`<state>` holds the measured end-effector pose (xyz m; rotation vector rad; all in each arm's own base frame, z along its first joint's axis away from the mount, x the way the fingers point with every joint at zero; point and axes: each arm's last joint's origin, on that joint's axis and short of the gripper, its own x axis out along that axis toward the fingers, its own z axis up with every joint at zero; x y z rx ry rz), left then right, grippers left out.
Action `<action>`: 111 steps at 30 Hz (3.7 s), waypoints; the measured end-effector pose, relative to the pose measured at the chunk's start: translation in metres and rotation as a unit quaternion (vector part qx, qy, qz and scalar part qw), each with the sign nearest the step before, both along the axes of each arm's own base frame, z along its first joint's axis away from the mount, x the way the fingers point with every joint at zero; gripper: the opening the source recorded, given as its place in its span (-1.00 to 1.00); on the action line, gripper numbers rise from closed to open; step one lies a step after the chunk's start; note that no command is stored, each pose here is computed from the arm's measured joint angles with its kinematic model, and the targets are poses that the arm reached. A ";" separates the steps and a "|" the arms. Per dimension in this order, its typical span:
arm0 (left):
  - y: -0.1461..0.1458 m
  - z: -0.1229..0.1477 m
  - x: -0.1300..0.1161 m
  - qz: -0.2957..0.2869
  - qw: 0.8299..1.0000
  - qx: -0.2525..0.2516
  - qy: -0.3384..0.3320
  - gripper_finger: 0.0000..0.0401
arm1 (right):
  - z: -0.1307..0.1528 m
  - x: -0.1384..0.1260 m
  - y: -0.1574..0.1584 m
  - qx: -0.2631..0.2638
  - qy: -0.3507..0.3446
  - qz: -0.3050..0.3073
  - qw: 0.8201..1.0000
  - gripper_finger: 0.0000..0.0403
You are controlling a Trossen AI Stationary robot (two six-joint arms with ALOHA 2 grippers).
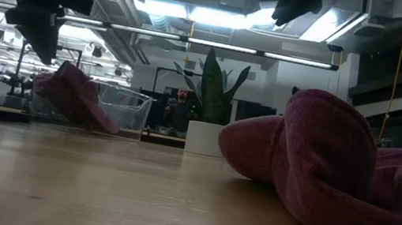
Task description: Pick & Place hat
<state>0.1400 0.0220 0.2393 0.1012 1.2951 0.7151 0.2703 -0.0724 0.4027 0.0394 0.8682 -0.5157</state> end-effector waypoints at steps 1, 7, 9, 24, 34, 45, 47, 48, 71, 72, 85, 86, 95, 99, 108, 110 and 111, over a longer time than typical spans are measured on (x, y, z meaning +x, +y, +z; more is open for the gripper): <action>0.000 -0.001 0.003 0.001 1.000 0.000 -0.004 0.02 | 0.000 0.000 0.000 -0.001 0.001 0.001 1.000 0.00; 0.001 -0.009 0.020 0.018 1.000 0.003 -0.020 0.02 | 0.000 0.000 0.000 -0.005 0.004 0.006 1.000 0.00; 0.002 -0.013 0.020 0.037 0.999 0.010 -0.003 0.02 | 0.000 0.000 0.000 -0.005 0.004 0.007 1.000 0.00; 0.004 -0.026 0.023 0.095 0.993 0.047 0.048 0.02 | 0.000 0.000 0.000 -0.003 0.005 0.008 1.000 0.00; 0.004 -0.026 0.023 0.097 0.993 0.047 0.048 -0.35 | 0.000 0.000 0.001 0.005 0.001 0.013 1.000 0.00; 0.011 0.016 0.032 0.102 0.990 0.089 -0.033 -0.99 | 0.000 0.001 0.005 0.012 -0.003 0.014 1.000 0.00; 0.013 0.029 0.032 0.096 0.990 0.092 -0.049 -0.99 | 0.000 0.001 0.005 0.014 -0.004 0.012 1.000 0.00; 0.013 0.033 0.032 0.091 0.991 0.085 -0.054 -0.99 | 0.000 0.001 0.005 0.015 -0.005 0.011 1.000 0.00; -0.012 -0.021 -0.008 0.268 0.952 -0.038 -0.143 -0.40 | 0.000 0.004 0.019 0.000 0.004 0.049 0.999 0.00; -0.012 -0.025 -0.009 0.272 0.952 -0.034 -0.139 -0.38 | 0.000 0.004 0.019 0.000 0.004 0.049 0.999 0.00; -0.010 -0.037 -0.001 0.204 0.976 0.013 -0.070 -0.30 | 0.000 0.005 0.022 0.000 0.004 0.055 0.998 0.00; -0.010 -0.037 0.001 0.198 0.978 0.014 -0.071 -0.30 | 0.000 0.005 0.023 0.000 0.004 0.056 0.998 0.00; -0.008 -0.041 0.014 0.169 0.981 0.042 -0.087 -0.30 | 0.000 0.006 0.026 -0.001 0.004 0.062 0.998 0.00; -0.005 -0.045 0.016 0.185 0.978 0.052 -0.077 -0.30 | 0.000 0.006 0.026 -0.001 0.004 0.062 0.998 0.00; 0.008 -0.051 0.018 0.220 0.974 0.027 -0.044 -0.75 | 0.000 0.006 0.026 -0.001 0.004 0.062 0.998 0.00; 0.009 -0.048 0.018 0.223 0.973 0.022 -0.049 -0.93 | 0.000 0.006 0.026 -0.001 0.004 0.062 0.998 0.00; 0.010 -0.045 0.019 0.223 0.973 0.026 -0.056 -0.95 | 0.000 0.006 0.026 0.000 0.004 0.062 0.998 0.00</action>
